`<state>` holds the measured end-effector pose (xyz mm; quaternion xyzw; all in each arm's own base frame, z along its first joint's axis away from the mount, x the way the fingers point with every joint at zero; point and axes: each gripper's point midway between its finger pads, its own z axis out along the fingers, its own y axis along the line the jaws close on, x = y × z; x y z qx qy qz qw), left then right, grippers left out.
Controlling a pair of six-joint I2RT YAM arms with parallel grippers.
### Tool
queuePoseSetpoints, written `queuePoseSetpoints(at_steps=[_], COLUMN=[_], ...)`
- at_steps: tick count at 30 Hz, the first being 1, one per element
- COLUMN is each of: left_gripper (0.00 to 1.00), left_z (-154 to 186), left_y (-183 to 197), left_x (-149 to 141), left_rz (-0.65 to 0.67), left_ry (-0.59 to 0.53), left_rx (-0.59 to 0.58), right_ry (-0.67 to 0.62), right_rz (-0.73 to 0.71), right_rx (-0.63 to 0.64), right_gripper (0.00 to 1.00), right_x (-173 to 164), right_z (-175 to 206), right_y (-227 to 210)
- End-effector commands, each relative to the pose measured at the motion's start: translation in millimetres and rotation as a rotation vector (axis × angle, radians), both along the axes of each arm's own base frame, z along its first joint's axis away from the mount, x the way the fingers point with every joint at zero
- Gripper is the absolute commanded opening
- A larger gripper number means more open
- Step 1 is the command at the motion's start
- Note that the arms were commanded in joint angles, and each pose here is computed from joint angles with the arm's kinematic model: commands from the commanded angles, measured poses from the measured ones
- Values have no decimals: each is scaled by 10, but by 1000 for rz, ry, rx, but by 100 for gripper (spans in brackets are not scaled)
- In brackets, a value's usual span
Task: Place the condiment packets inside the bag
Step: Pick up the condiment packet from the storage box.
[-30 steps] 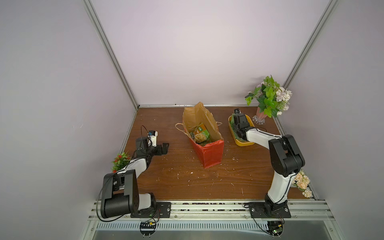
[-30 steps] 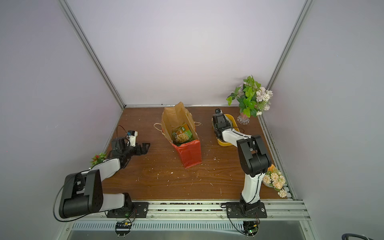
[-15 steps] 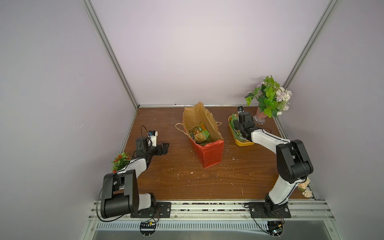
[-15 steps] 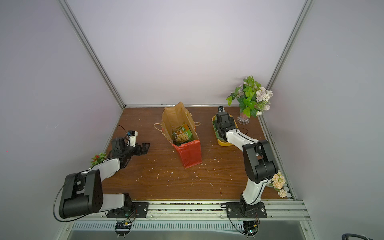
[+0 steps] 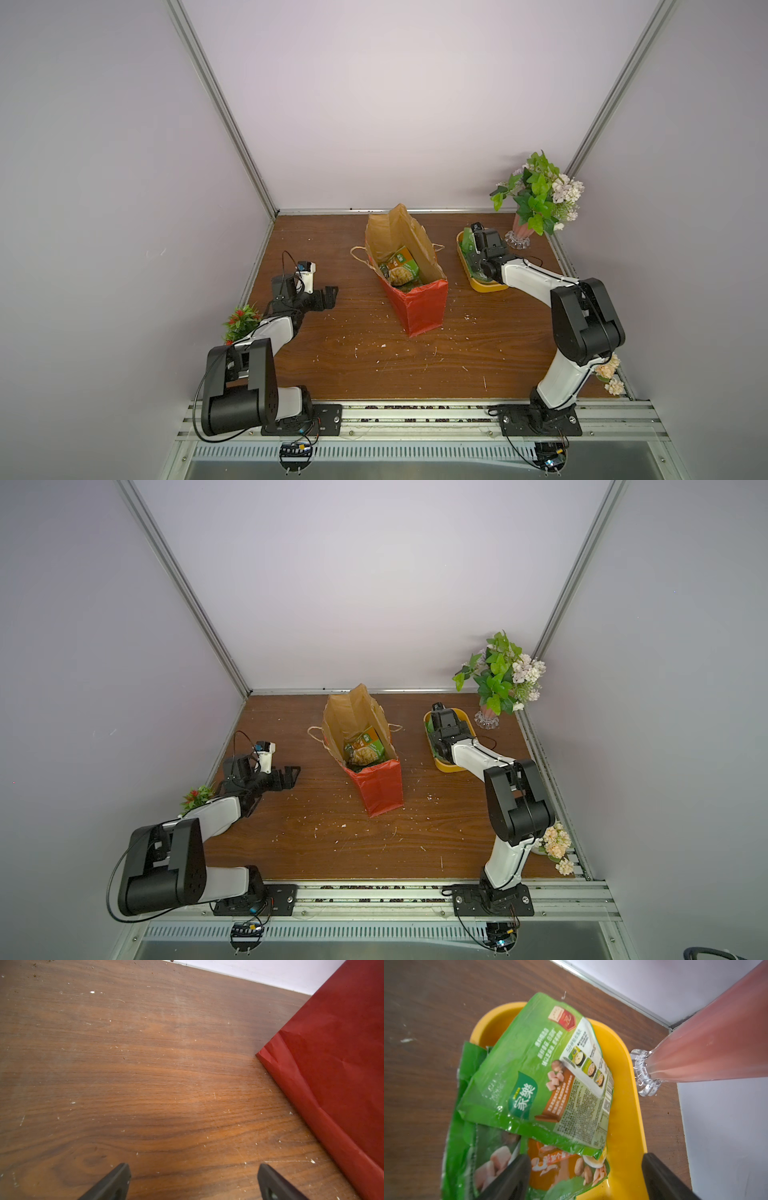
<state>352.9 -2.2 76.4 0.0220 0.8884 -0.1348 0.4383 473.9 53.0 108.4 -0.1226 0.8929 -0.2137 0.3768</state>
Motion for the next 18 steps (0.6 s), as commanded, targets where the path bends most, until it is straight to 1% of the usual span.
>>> queuePoseSetpoints(at_steps=[1,6,8,12,15,18], left_gripper=[99,99,99,99,99,99], left_z=[62,69,61,56,55,54], left_y=[49,57,57,58,51,55], left_x=[70,72,67,74,70,69], left_rz=[6,9,10,9,6,9], left_ry=[-15,-18,-15,-13,-13,-13], left_rx=[9,12,12,12,10,11], right_ry=[53,60,42,-23,-86,-156], right_rz=[33,28,16,-4,-28,-50], right_rx=[-28,-66,-79,-97,-102,-85], right_gripper=[86,86,86,83,75,65], right_x=[33,159,224,365,453,471], right_z=[-106,-158,-129,-11,78,195], right_y=[47,47,34,20,-1,-19])
